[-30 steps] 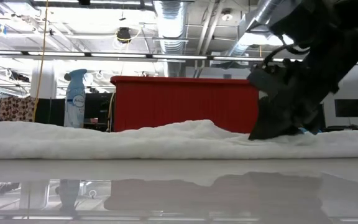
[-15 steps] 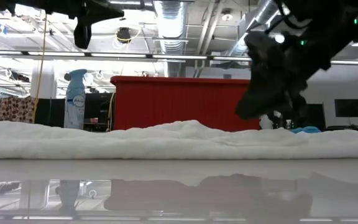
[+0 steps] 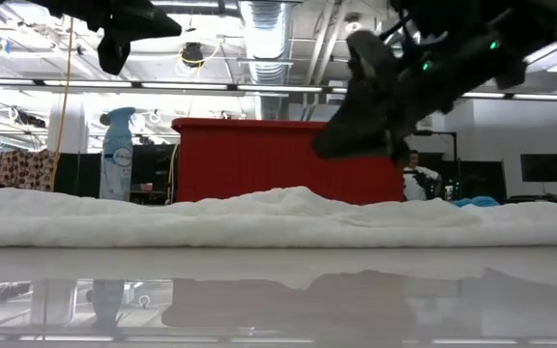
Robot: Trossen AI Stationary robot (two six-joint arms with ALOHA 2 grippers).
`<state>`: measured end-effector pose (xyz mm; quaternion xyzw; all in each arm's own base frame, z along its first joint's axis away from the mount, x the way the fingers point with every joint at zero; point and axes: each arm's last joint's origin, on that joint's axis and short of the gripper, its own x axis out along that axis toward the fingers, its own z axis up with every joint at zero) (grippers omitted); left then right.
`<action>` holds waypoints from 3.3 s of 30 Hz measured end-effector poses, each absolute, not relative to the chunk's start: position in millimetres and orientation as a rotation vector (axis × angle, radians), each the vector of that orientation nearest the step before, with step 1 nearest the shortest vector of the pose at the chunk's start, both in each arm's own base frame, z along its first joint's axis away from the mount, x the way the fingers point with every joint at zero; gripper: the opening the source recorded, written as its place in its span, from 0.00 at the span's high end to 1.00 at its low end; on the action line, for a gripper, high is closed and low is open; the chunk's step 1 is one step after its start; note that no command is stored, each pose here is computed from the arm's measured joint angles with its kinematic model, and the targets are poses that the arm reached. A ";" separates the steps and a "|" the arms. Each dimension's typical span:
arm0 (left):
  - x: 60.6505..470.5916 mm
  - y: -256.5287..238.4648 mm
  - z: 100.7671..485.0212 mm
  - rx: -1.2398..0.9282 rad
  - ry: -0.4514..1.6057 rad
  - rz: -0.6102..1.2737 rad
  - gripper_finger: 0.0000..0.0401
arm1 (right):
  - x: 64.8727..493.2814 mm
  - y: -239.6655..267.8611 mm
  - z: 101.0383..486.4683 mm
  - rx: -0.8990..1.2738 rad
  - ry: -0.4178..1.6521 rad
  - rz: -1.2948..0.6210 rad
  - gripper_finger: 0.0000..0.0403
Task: Fold laundry
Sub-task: Fold the white shirt
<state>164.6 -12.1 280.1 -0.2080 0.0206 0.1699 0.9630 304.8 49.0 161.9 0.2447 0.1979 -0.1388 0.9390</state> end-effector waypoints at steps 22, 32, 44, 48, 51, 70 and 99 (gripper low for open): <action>165.2 -11.8 262.9 -0.425 0.185 0.419 1.00 | 342.5 39.9 110.0 0.510 0.578 -0.266 0.71; 161.5 -14.1 264.8 -0.321 0.226 0.300 0.95 | 323.4 19.9 186.4 0.429 0.420 -0.324 0.71; 158.7 -27.4 220.9 -0.558 0.733 0.157 0.79 | 269.5 22.0 251.5 0.387 0.394 -0.374 0.71; 157.8 -37.2 214.5 -0.465 0.796 0.132 0.91 | 259.6 25.4 258.6 0.367 0.389 -0.401 0.71; 156.8 -46.4 212.4 -0.402 0.821 0.074 0.98 | 254.8 24.8 257.6 0.383 0.418 -0.429 0.71; 170.1 -63.6 150.0 -0.221 1.054 0.206 1.00 | 249.6 40.4 252.4 0.449 0.469 -0.408 0.71; 195.8 -64.2 211.7 -0.399 0.718 0.288 1.00 | 230.6 29.3 188.5 0.755 0.906 -0.891 0.90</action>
